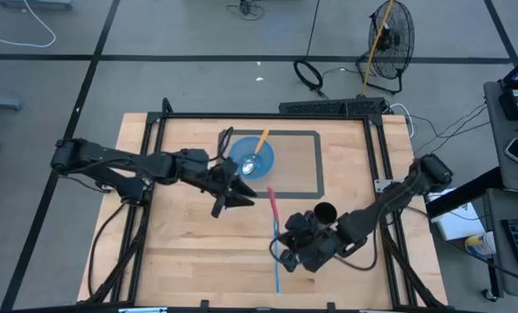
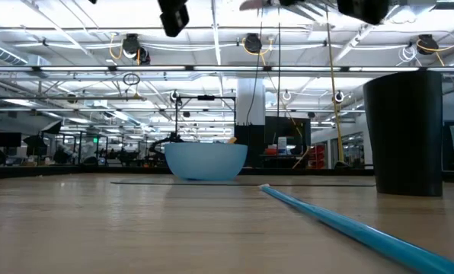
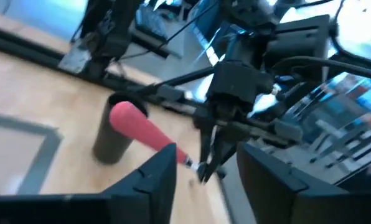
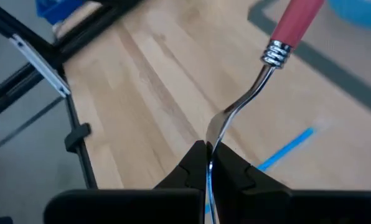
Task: Pick & Place Utensil
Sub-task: Put the pink fork into the bowl
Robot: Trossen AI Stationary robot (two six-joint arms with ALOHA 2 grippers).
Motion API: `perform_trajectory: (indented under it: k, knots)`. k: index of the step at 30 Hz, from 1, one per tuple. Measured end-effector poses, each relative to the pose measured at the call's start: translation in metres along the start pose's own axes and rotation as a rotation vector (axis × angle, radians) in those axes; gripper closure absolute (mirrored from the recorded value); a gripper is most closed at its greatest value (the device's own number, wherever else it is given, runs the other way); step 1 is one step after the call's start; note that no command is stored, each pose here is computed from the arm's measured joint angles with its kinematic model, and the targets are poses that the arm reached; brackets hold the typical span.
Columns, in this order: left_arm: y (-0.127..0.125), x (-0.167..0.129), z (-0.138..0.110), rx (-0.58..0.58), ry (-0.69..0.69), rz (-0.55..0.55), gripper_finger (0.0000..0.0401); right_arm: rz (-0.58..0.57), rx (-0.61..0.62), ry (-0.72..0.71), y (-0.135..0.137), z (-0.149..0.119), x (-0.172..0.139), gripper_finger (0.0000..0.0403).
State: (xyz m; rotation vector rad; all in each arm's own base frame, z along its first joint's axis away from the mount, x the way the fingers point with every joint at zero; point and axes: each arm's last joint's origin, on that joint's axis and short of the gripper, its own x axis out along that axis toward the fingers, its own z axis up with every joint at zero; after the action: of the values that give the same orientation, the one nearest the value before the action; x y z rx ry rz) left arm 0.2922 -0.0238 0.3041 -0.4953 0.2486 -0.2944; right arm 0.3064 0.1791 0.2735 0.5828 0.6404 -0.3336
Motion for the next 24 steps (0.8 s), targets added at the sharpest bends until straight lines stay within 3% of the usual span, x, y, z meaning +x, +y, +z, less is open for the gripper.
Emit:
perform_trajectory:
  k: [7, 12, 18, 24]
  knots:
    - [0.01, 0.015, 0.009, -0.037, -0.117, -0.111, 0.0175, 0.021, -0.129, -0.052, -0.006, 0.022, -0.009, 0.0402]
    - [0.016, 0.019, 0.015, -0.053, -0.192, -0.147, 0.0166, 0.056, -0.199, -0.104, -0.005, 0.034, -0.009, 0.0402]
    - [0.019, 0.018, 0.018, -0.035, -0.226, -0.14, 0.0201, 0.048, -0.241, -0.115, -0.007, 0.038, -0.008, 0.0401]
    - [0.017, 0.017, 0.019, 0.008, -0.192, -0.23, 0.024, 0.023, -0.253, -0.139, -0.008, 0.039, -0.011, 0.0401]
